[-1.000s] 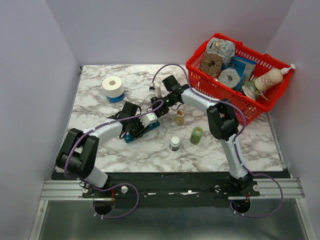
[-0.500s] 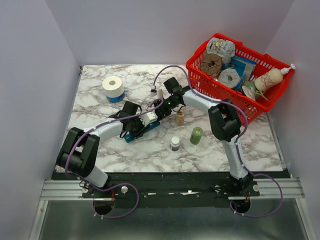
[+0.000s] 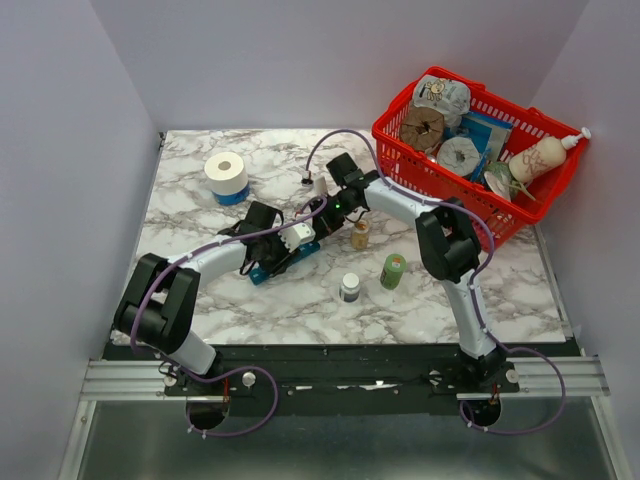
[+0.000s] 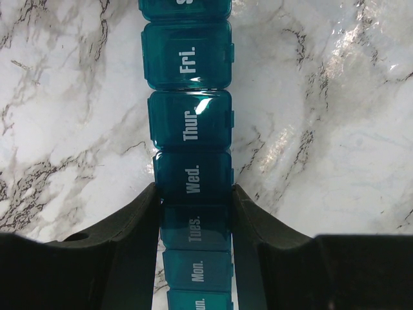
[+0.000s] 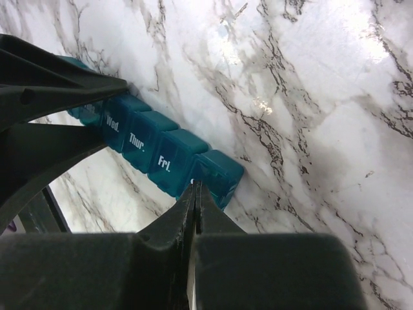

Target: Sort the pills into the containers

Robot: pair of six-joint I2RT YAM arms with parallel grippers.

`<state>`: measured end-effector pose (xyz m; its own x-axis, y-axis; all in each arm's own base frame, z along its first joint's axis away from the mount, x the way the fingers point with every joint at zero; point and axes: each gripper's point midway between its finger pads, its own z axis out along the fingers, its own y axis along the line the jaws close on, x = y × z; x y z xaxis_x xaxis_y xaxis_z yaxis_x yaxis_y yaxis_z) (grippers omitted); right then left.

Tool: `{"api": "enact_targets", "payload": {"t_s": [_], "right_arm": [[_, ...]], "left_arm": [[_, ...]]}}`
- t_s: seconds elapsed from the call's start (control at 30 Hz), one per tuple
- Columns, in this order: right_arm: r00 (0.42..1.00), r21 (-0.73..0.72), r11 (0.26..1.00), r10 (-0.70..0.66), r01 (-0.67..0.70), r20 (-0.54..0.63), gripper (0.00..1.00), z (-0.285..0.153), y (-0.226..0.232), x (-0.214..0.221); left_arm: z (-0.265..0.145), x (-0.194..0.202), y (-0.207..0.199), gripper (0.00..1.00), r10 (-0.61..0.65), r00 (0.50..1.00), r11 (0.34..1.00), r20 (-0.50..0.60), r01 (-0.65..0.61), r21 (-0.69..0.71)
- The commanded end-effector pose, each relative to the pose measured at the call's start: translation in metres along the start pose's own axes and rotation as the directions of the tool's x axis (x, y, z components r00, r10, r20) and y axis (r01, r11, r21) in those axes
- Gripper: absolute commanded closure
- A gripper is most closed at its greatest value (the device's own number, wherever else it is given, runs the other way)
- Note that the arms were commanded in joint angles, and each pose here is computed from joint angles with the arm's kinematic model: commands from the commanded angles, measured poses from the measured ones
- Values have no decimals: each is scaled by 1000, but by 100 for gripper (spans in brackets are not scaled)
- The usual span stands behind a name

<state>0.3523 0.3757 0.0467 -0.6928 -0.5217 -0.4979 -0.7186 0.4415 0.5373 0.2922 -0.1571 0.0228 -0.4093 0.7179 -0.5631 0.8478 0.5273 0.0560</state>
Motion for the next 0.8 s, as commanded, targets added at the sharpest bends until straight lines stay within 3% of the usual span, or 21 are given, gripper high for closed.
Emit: {"api": "enact_targets", "payload": {"t_s": [0.0,0.3,0.77], "right_arm": [[998,78,997,1,3,-56,94,8,-23,16],[998,51,998,-27,30,-57,97,3,-15,20],[998,-42,997,-59,60,24,97,-15,17,-11]], "left_arm": [[7,39,-17,100,-73,987,995,-140,81,53],[8,37,-15,100,-108,982,992,-157,116,47],[8,38,-16,100,-96,983,994,-154,104,44]]}}
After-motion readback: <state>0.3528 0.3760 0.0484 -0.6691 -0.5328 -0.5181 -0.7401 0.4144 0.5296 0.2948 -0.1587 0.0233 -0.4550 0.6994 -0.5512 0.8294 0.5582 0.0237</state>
